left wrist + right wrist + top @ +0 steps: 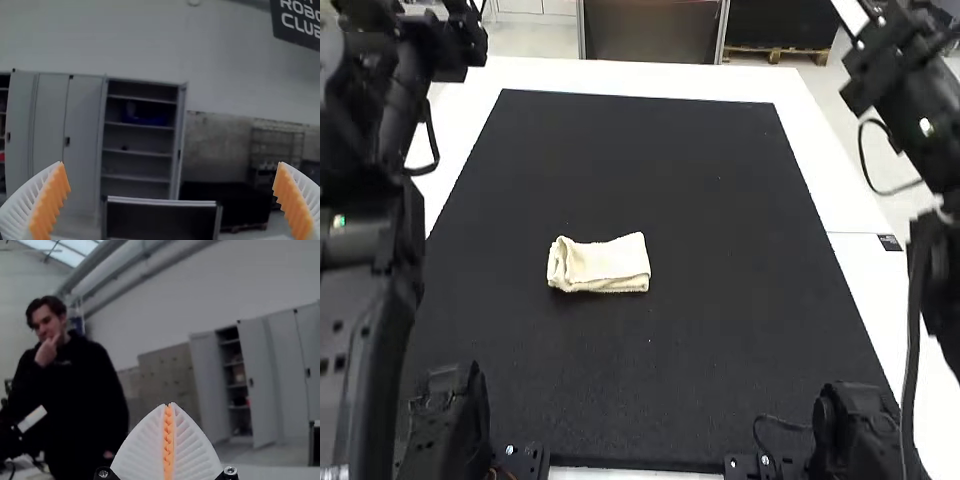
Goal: Fold the towel.
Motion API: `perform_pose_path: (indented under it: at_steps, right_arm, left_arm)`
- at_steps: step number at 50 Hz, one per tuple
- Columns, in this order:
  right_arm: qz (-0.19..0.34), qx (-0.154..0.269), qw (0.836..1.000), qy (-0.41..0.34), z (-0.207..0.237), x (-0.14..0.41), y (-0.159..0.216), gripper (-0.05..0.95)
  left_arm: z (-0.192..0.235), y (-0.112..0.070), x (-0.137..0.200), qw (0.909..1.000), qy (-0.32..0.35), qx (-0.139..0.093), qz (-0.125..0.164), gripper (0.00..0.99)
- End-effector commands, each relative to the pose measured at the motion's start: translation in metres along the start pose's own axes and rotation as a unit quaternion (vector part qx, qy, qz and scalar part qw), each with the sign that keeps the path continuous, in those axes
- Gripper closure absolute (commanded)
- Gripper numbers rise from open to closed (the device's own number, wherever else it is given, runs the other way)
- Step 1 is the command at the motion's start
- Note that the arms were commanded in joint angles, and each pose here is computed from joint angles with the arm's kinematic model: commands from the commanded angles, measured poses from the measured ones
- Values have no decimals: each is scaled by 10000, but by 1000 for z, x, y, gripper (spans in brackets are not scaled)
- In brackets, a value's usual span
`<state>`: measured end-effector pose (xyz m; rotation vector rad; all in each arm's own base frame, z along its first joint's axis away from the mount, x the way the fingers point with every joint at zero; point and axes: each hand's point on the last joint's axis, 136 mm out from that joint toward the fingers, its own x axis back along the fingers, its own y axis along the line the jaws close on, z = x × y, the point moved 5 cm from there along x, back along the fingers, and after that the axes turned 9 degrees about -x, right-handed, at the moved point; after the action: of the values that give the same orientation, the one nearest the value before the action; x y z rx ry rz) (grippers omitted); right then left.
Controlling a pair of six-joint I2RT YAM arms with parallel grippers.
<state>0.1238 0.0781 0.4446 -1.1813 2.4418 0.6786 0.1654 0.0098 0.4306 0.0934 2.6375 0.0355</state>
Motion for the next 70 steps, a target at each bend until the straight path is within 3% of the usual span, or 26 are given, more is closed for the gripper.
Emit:
perform_pose_path:
  at_steps: [1,18,29,37,40,42,46,48,51,53,56,57,60,62,64,68,70]
  right_arm:
    - [-163,164,9993,-305,-8,17,23,920]
    - [-356,558,9960,-608,-4,50,54,920]
    - [-131,714,9941,-808,3,60,49,920]
    - [116,599,9960,-656,15,58,32,915]
    - [295,656,9944,-780,14,59,26,808]
    - [433,758,9922,-885,12,60,22,677]
    - [834,1184,9845,-992,11,61,10,189]
    - [960,1410,9805,-971,15,62,3,-31]
    - [1217,1766,9714,-1021,17,64,-7,-23]
    - [1656,1967,9593,-1167,17,68,-22,-23]
    - [2238,2213,9416,-1198,26,75,-46,-23]
    - [2301,2229,9404,-1141,30,76,-51,-23]
    - [2511,2257,9360,-995,43,79,-66,-23]
    - [2628,2250,9338,-913,51,81,-75,-23]
    - [2570,2260,9368,-730,63,81,-82,-23]
    - [2471,2375,9376,-585,83,84,-93,-21]
    - [2545,2296,9382,-473,95,88,-102,-16]
  left_arm:
    - [-1,-5,13,9999,-163,53,15,43]
    - [-4,-16,43,9989,-421,201,57,48]
    - [2,-25,60,9976,-554,361,227,51]
    - [25,-28,67,9992,-280,43,295,49]
    - [36,-28,66,9994,-124,-110,298,46]
    - [42,-27,65,9992,-86,-264,292,39]
    - [40,-32,66,9963,-306,-645,469,39]
    - [40,-35,66,9918,-406,-1054,601,39]
    - [41,-39,67,9882,-452,-1254,759,39]
    - [48,-39,66,9840,-426,-1542,786,38]
    - [62,-39,65,9717,-403,-2186,797,38]
    - [67,-39,65,9704,-387,-2246,798,38]
    - [80,-38,66,9723,-402,-2156,806,33]
    - [89,-37,67,9769,-444,-1944,770,33]
    - [97,-32,68,9790,-534,-1873,607,36]
    - [115,-16,71,9806,-520,-1887,-60,75]
    - [123,-15,72,9814,-437,-1868,-67,82]
